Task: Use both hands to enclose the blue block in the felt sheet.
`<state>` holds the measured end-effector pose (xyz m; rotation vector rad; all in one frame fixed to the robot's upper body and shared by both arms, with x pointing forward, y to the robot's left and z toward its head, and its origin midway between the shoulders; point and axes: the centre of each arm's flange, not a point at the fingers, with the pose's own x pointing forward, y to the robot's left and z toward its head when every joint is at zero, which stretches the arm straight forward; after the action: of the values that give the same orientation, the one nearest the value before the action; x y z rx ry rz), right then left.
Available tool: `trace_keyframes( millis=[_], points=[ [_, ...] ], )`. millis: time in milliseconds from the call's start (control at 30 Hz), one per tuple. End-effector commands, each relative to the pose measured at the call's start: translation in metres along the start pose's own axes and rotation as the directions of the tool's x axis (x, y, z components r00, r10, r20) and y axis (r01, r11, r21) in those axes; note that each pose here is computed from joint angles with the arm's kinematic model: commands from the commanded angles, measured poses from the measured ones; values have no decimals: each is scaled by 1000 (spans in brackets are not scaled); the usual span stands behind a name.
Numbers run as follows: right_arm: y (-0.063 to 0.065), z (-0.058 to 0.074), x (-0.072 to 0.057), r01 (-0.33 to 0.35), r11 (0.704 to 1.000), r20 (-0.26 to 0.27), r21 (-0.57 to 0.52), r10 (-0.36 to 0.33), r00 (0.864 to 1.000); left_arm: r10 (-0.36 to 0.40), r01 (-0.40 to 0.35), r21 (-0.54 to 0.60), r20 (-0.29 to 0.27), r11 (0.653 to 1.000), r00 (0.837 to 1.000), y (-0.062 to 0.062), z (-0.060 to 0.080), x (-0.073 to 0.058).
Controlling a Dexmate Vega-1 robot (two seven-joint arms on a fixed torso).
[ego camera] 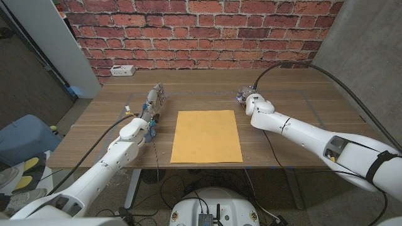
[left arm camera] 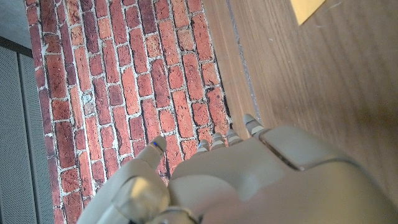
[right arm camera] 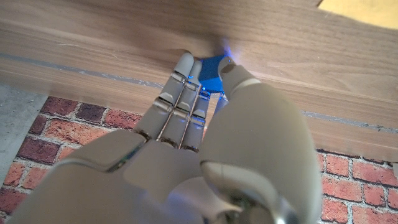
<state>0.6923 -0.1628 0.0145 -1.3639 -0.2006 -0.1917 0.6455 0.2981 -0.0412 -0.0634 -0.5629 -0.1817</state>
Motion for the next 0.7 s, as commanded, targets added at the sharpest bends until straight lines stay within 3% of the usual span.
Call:
trace_keyframes(
  millis=[33,467,700],
  points=[
    [6,-9,-3,69,997,27,38,-70,997,-4,4,3,-5,1000,1000,-2,0,0],
    [-10,3,-32,207,978,135,37,-210,968,-34,34,5,-12,999,999,-6,1,7],
    [-18,17,-47,229,973,204,23,-229,952,-42,42,9,-12,999,999,-7,2,7]
  ],
)
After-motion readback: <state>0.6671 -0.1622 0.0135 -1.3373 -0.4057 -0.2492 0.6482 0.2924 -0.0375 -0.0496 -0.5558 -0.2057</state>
